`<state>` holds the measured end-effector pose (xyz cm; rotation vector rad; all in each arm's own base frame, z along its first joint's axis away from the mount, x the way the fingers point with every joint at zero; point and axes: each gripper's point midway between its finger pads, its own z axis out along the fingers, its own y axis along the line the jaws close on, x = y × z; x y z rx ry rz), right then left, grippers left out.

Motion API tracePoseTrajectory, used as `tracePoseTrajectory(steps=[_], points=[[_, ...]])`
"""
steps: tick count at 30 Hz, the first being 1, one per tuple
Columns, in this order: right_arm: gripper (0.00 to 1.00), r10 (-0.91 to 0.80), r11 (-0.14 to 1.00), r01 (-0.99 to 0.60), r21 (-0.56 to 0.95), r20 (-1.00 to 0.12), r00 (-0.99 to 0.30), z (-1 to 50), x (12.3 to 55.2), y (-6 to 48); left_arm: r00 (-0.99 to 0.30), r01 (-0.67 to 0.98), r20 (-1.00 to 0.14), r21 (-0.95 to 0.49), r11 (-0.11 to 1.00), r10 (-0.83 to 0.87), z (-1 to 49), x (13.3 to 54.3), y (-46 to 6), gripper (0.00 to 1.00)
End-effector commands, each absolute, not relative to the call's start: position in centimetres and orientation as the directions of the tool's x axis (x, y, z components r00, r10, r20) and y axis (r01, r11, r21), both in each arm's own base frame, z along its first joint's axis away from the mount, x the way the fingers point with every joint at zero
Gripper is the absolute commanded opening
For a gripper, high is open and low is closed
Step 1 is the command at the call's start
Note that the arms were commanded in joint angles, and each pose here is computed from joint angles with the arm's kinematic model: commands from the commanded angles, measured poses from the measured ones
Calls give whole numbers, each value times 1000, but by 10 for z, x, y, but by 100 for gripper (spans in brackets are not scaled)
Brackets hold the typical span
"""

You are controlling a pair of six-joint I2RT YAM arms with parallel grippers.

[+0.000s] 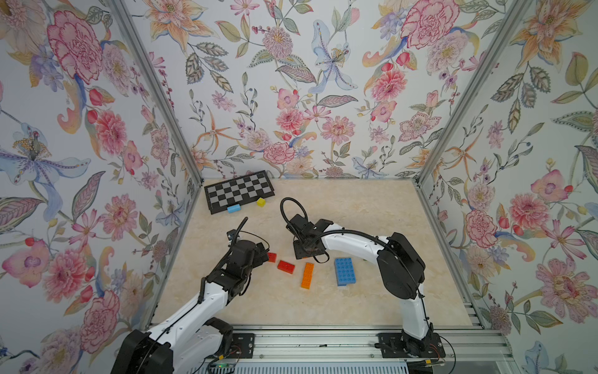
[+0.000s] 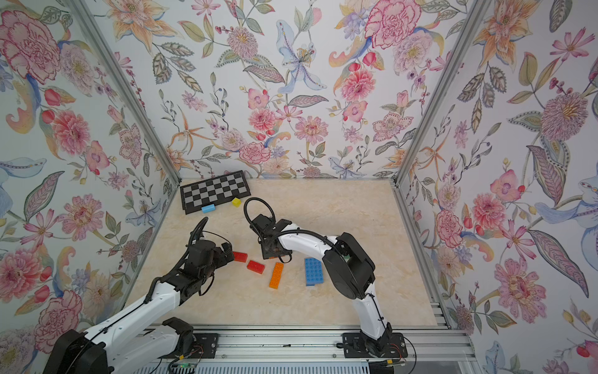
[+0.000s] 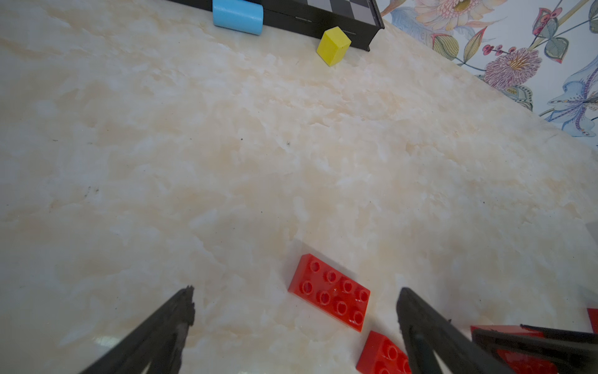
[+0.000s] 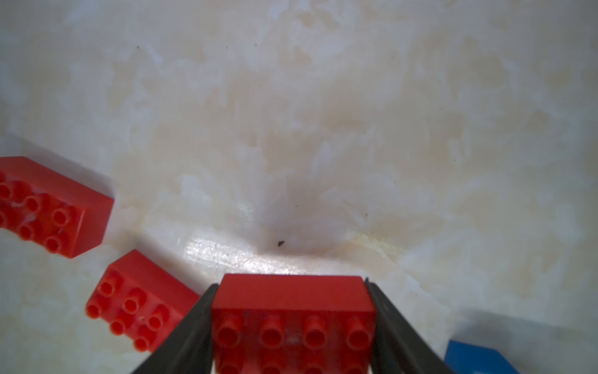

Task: Assemble a rectangle with lego
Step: Pick up the lego brick from the center of the board, then assemble the lego brick with the lego brick.

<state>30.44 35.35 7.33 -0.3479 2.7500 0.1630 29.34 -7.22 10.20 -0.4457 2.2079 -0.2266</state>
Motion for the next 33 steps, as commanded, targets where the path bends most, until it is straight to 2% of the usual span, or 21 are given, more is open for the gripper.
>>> tracePoseTrajectory(steps=[1, 5, 10, 17, 23, 33], points=[[29, -95, 981, -156, 115, -418, -903, 107, 297, 344, -584, -203, -729, -294, 934, -357, 111, 302, -74, 99], [28, -3, 981, -81, 175, -411, -912, 120, 276, 337, -600, -173, -720, -309, 935, -349, 111, 305, -79, 99], [27, 81, 973, 4, 233, -325, -942, 112, 244, 332, -612, -146, -710, -332, 932, -349, 110, 308, -82, 99], [21, 123, 974, 69, 215, -249, -961, 87, 209, 333, -616, -133, -707, -340, 931, -346, 110, 305, -80, 99], [18, 159, 980, 128, 155, -213, -964, 59, 203, 325, -612, -133, -707, -351, 927, -355, 110, 301, -79, 99], [17, 215, 975, 193, 106, -274, -937, 48, 221, 316, -611, -137, -706, -351, 926, -358, 108, 299, -77, 99]])
